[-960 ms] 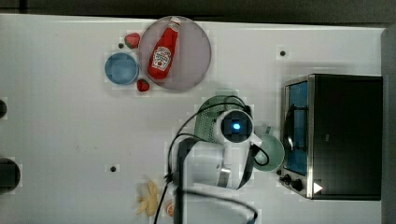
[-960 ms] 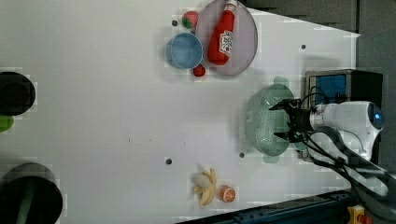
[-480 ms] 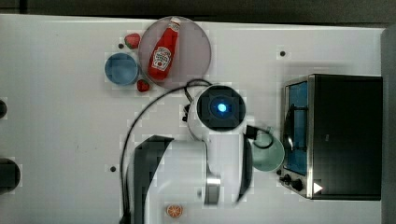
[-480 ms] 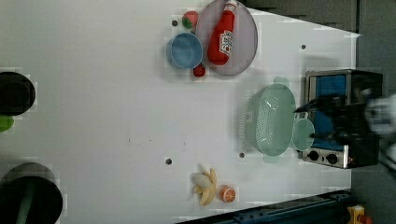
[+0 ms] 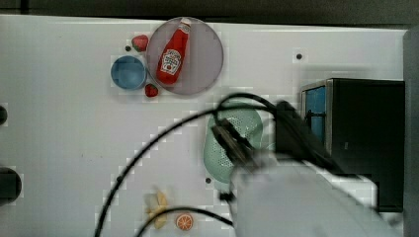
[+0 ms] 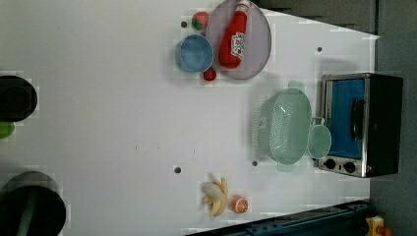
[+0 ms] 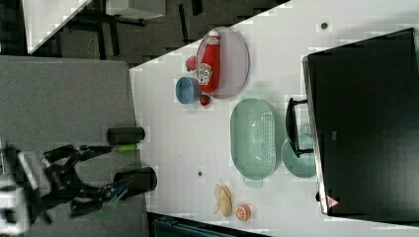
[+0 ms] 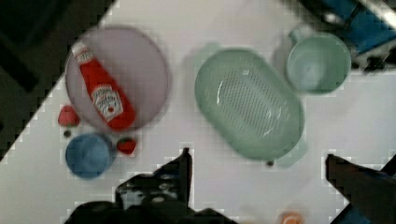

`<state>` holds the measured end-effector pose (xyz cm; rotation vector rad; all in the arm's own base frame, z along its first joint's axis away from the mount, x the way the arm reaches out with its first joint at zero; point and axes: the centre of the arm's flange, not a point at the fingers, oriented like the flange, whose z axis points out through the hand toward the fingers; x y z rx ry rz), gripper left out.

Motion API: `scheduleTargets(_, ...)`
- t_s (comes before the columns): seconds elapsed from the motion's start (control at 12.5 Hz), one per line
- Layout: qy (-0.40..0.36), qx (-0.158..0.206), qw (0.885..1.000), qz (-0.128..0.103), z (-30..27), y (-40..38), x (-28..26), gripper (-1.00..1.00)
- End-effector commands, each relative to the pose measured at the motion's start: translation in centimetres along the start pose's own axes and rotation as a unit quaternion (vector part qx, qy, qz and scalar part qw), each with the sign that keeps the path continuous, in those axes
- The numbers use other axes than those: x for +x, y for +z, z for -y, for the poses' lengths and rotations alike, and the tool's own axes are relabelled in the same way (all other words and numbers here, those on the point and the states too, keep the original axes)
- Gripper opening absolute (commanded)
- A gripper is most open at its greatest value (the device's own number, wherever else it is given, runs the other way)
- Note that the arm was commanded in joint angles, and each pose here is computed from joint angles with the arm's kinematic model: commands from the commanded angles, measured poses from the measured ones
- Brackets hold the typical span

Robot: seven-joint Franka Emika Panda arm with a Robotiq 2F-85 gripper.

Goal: Drag strainer left to right.

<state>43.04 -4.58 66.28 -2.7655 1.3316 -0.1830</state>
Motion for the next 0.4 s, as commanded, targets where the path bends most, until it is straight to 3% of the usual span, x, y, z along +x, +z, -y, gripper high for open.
scheduleTargets(0.08,-0.027,-0.07,0.996,0.043,0.47,6.47,0.99,1.0)
scheduleTargets(0.4,-0.029,-0.072,0.996,0.045,0.61,6.81,0.86,1.0)
